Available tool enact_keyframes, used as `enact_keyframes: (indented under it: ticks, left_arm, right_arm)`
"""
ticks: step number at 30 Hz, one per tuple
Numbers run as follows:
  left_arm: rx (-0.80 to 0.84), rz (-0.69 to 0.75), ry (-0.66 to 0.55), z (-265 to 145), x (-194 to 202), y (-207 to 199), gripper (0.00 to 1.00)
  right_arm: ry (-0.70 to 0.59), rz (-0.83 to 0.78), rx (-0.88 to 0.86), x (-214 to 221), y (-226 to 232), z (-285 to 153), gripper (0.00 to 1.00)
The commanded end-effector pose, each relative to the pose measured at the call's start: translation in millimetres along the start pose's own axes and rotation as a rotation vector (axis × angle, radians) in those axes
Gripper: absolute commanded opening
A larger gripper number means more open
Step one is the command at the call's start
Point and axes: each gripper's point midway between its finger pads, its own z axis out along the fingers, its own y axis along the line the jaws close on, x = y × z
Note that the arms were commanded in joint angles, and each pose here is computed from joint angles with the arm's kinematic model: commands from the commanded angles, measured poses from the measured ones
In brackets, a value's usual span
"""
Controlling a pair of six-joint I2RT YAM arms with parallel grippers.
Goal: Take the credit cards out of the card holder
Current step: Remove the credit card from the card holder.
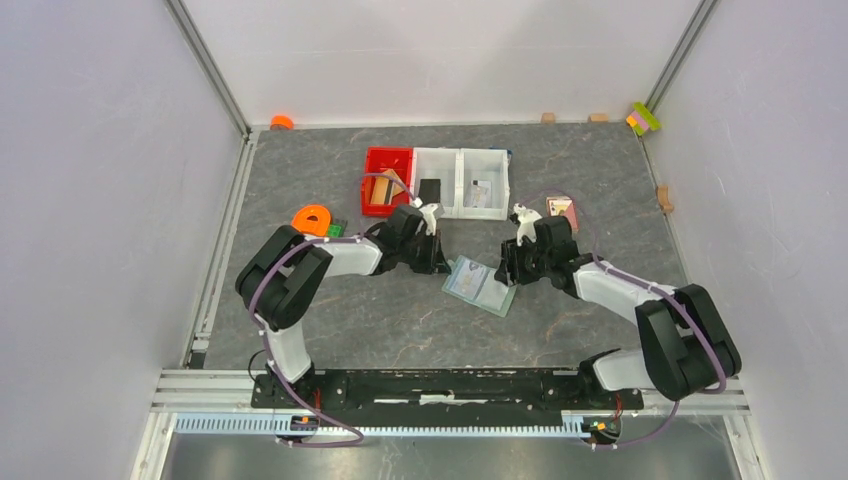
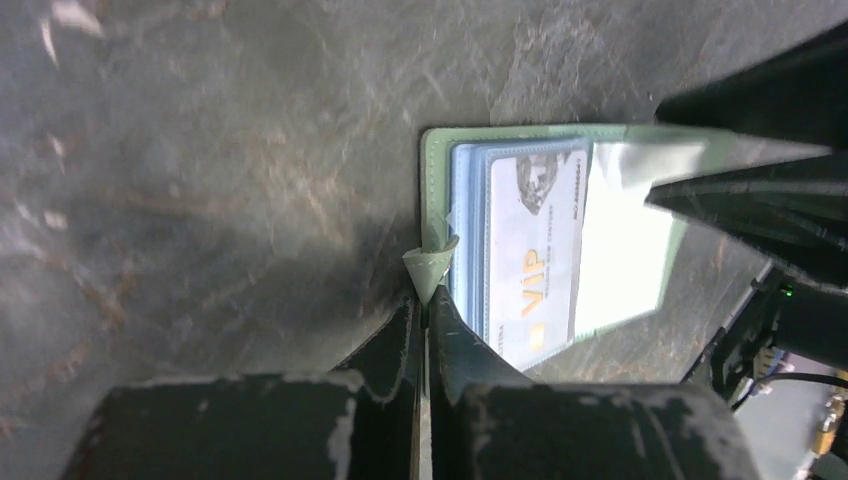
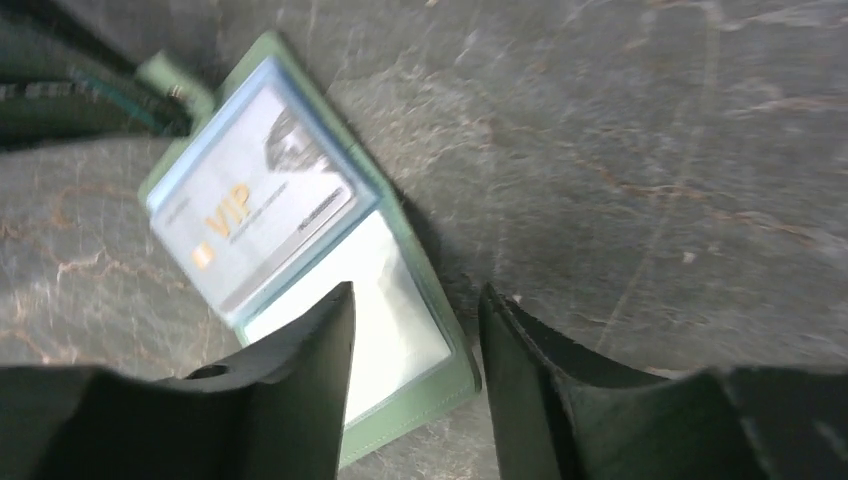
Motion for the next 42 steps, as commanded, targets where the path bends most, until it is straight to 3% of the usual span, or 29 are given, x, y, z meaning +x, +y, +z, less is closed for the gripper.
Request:
enact_keyframes:
  ticks: [1, 4, 7, 11, 14, 16, 19, 20, 24, 29, 32, 36, 41, 42]
  left_arm:
    - [-0.051, -0.115, 0.006, -10, 32, 11, 0.02]
    - [-0.021, -0.17, -0.046, -14, 28, 4, 0.02]
    - [0.029, -0.201, -0.073, -18, 32, -2, 0.02]
    - [0.07, -0.137, -0.09, -27, 39, -7, 0.03]
    - [0.057, -0.109, -0.109, -32, 40, -4, 0.19]
    - [0.055, -0.106, -0.126, -35, 36, -5, 0.28]
    - [0.048, -0.107, -0.127, -34, 35, -4, 0.35]
    - [0.051, -0.107, -0.123, -33, 36, -4, 0.37]
    - [0.072, -0.105, -0.087, -27, 41, -5, 0.64]
    - [0.112, -0.127, 0.042, -5, 54, -7, 0.71]
    - [0.095, -0.125, 0.081, 3, 58, -3, 0.7]
    - [0.177, -0.15, 0.096, 12, 54, -16, 0.52]
    - [0.284, -0.196, 0.094, 24, 43, -34, 0.03]
    - [0.286, -0.205, 0.088, 25, 39, -35, 0.02]
  right_arm:
    - [-0.176, -0.069, 0.119, -49, -14, -13, 0.61]
    - [-0.221, -0.083, 0.202, -64, -21, -24, 0.68]
    - [-0.291, -0.098, 0.258, -78, -15, -45, 0.69]
    - [-0.318, -0.102, 0.092, -74, 21, -45, 0.62]
    - [-0.252, -0.089, -0.087, -50, 51, -25, 0.5]
    - [-0.22, -0.05, -0.111, -35, 54, -14, 0.39]
    - [-0.186, 0.001, -0.135, -12, 54, -4, 0.31]
    - [-0.182, 0.014, -0.135, -7, 53, -2, 0.31]
    - [-0.149, 0.042, -0.144, 9, 51, 5, 0.29]
    - [-0.104, 0.044, -0.132, 22, 46, 11, 0.28]
    - [-0.09, 0.031, -0.13, 23, 45, 14, 0.29]
    - [-0.059, 0.024, -0.146, 22, 48, 21, 0.29]
    - [-0.098, 0.019, -0.174, 0, 54, 31, 0.29]
    - [-0.109, 0.006, -0.15, -9, 49, 32, 0.29]
